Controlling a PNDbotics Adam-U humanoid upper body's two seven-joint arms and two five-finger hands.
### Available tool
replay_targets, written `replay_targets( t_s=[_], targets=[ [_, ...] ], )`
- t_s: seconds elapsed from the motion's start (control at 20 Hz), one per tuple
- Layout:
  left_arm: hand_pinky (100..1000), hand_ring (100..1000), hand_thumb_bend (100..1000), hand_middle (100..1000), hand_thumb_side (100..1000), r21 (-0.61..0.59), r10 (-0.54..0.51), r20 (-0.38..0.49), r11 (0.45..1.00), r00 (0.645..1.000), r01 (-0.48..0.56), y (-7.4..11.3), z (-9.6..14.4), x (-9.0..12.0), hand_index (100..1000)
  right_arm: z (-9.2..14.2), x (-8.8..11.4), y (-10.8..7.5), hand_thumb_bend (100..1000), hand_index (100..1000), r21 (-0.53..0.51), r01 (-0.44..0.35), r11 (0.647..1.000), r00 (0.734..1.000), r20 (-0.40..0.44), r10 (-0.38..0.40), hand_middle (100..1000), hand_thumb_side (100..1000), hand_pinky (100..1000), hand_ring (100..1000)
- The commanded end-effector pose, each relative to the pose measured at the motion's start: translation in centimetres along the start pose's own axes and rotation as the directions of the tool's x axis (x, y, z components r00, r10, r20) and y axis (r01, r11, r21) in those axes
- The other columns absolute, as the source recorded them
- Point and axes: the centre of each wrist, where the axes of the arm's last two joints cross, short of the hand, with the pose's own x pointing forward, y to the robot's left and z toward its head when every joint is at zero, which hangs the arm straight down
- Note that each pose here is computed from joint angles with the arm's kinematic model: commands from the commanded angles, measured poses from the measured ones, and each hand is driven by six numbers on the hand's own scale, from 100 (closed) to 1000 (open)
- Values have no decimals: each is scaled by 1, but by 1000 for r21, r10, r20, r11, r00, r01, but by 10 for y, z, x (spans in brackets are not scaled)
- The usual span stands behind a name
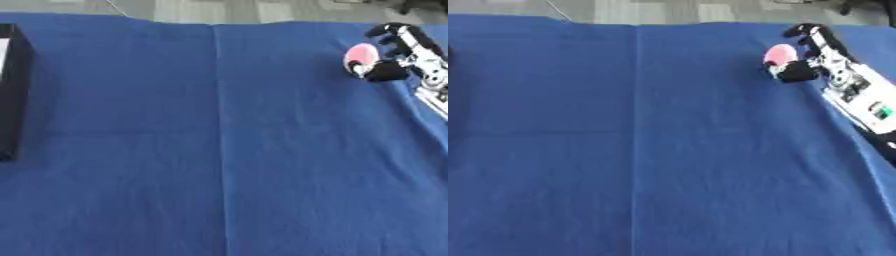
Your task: Pick up the objects with one hand, pass them to the other hand, and then place them into the box on the other side of the table.
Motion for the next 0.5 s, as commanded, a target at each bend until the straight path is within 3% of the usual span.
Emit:
replay_targets(
  t_s=[0.05, 0.5],
  targets=[
    [908, 792, 100, 786, 785, 23, -17, 17, 1000, 1000, 17, 8, 0, 5, 769, -4, 2, -21, 379, 797, -69, -39, 997, 999, -5, 39, 863, 100, 773, 873],
    [907, 793, 100, 787, 789, 20, -21, 15, 1000, 1000, 21, 7, 0, 5, 770, -4, -6, -25, 380, 809, -120, -79, 990, 996, -61, 72, 871, 100, 773, 874]
  ],
)
